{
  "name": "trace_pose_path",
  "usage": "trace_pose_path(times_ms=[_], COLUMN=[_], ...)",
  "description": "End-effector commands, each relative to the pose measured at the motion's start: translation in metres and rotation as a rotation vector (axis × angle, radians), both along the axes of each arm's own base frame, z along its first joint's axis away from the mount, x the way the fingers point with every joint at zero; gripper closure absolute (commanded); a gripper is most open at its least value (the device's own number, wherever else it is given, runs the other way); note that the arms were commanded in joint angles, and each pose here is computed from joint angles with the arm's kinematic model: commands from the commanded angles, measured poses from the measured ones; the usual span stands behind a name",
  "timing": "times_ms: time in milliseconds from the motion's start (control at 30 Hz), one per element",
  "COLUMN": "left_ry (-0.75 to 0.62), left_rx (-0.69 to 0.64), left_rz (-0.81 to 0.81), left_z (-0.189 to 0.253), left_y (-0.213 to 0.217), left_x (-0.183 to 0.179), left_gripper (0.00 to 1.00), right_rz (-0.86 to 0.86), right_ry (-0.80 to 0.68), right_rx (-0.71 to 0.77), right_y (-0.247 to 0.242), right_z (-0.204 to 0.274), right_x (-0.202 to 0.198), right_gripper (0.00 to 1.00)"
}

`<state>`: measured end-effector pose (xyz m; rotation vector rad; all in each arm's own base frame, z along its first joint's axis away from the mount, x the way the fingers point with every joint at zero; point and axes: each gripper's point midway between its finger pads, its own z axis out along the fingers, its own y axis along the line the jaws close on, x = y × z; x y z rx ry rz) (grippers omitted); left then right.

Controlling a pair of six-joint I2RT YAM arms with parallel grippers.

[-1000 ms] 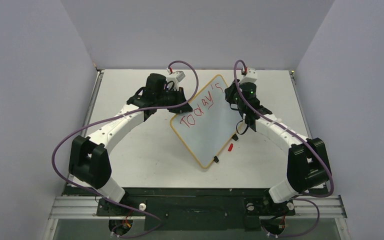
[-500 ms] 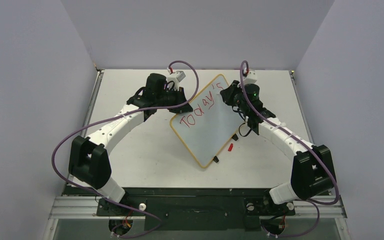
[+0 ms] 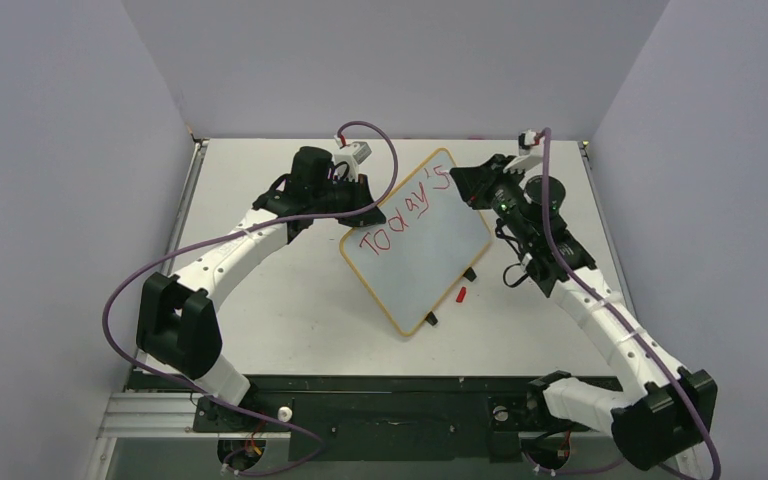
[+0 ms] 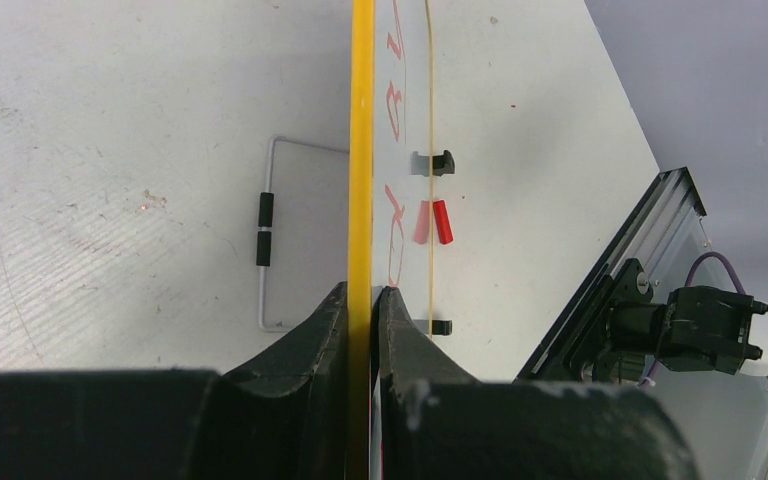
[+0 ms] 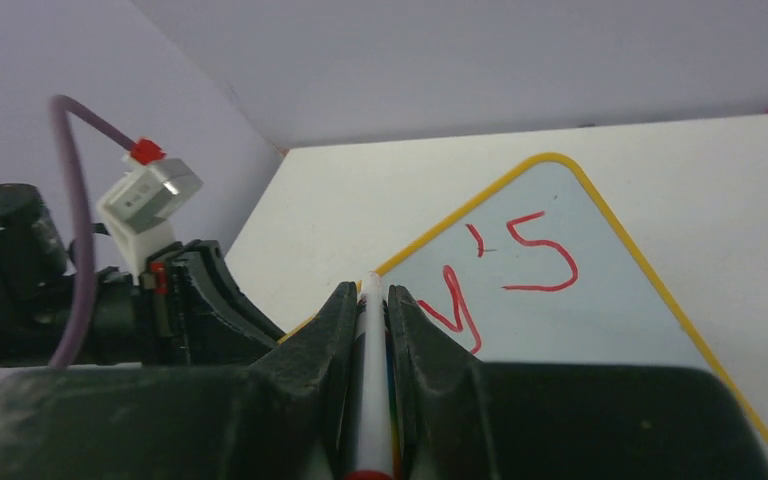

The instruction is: Write a sentence on the whiteboard

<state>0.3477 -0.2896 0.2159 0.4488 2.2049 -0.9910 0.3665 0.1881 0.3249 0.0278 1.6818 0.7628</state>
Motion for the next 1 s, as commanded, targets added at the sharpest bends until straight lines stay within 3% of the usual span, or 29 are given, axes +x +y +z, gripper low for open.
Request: trace_pose_path(times_ms=[0, 500, 967], left_ry=[-0.151, -0.156, -0.155], left_rx=[0.05, 0.049, 0.053], left_rz=[0.022, 0.035, 0.041], left_z=[0.017, 0.017, 0.017], left_y=[0.013, 0.016, 0.018], left_x=[0.013, 0.013, 0.013], left_gripper=[1.0, 1.0, 1.0], right_rz=[-0.007, -0.026, 0.076], right_ry=[-0.046, -0.002, -0.018], right_rx=[0.021, -0.026, -0.064], right_y=[-0.008, -0.023, 0.011], right_z=[0.019, -0.038, -0.07], right_x=[-0.024, -0.06, -0.083], right_gripper=[1.0, 1.0, 1.0])
